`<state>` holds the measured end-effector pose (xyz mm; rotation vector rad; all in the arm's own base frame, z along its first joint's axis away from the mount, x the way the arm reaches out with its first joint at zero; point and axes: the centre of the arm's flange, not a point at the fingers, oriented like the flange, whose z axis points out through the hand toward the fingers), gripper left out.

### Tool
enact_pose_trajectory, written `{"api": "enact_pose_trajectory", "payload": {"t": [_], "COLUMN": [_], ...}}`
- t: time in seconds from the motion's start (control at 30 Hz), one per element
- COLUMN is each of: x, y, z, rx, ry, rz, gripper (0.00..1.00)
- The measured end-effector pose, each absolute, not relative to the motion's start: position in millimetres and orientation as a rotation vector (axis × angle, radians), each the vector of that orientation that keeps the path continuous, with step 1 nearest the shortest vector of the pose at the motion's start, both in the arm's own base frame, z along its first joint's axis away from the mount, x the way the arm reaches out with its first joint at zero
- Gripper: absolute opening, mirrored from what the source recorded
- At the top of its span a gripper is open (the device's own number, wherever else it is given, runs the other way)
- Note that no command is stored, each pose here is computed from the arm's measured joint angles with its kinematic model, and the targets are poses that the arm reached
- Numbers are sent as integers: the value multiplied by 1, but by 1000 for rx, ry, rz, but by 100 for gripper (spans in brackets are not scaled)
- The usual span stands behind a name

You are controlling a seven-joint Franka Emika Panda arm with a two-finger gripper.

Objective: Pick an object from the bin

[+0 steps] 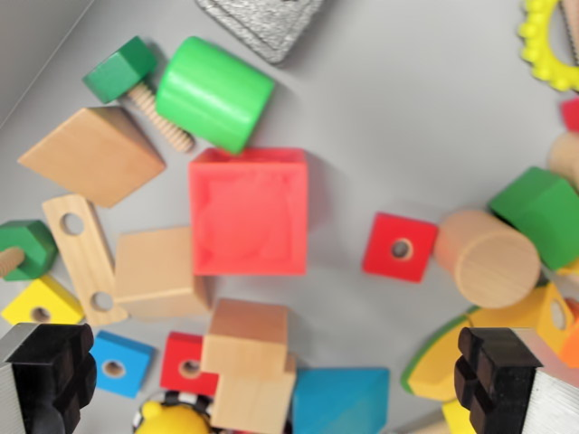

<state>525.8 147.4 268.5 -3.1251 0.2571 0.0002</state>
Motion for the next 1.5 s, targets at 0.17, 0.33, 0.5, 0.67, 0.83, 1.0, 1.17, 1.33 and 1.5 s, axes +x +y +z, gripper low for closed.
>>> {"api": "enact_pose_trajectory", "payload": {"t": [0.17,0.33,0.5,0.67,0.83,1.0,1.17,1.33,1.5], "x": [519,516,517,516,515,515,515,515,515], "y": [161,167,165,165,165,165,165,165,165], "z": [252,236,211,190,170,153,138,125,115], "rx": [-3134,-3135,-3136,-3137,-3136,-3137,-3136,-3136,-3137], "ry": [166,132,131,128,128,128,128,129,129], "rz": [10,11,17,18,15,17,16,15,16], "gripper": [100,100,100,100,100,100,100,100,100]}}
